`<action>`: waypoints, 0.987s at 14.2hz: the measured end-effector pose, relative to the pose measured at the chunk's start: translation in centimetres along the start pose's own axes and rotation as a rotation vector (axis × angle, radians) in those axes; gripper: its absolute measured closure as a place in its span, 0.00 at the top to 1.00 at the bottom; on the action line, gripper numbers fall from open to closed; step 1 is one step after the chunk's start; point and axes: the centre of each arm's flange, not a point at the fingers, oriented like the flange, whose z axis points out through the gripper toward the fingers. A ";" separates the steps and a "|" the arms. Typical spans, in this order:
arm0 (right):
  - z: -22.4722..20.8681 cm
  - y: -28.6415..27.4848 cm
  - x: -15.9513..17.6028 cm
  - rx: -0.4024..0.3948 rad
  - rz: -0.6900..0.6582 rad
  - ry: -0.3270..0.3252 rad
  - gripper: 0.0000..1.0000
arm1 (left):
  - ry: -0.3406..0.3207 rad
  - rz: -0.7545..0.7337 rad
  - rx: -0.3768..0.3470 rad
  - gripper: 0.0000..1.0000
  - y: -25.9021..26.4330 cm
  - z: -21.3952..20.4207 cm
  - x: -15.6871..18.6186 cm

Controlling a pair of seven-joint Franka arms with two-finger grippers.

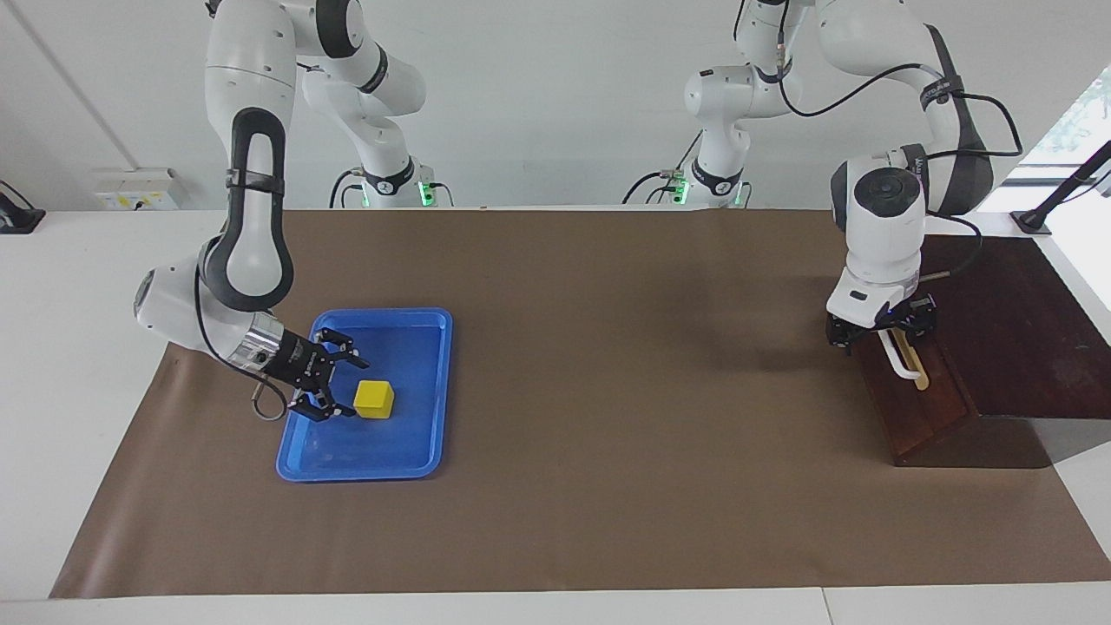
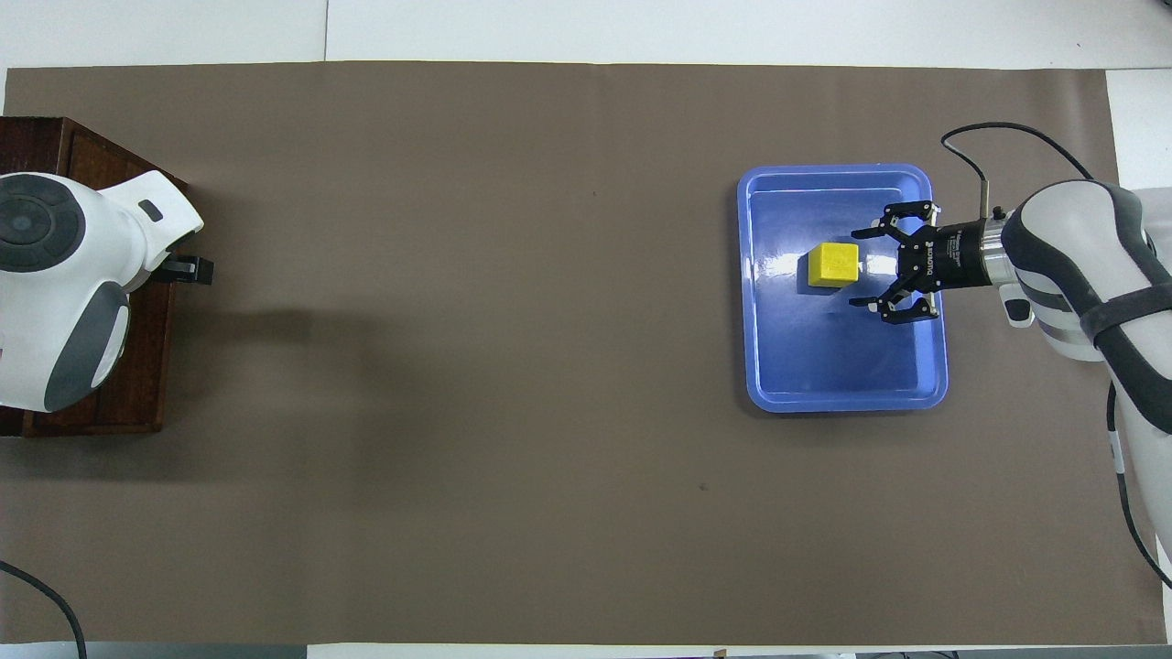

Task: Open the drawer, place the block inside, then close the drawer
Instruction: 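Pull the drawer open with the left gripper while the right gripper holds the cube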

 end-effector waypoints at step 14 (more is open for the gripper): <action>1.1 0.8 0.8 0.012 -0.018 -0.002 0.83 | 0.059 -0.049 -0.038 1.00 7.8 -1.1 1.4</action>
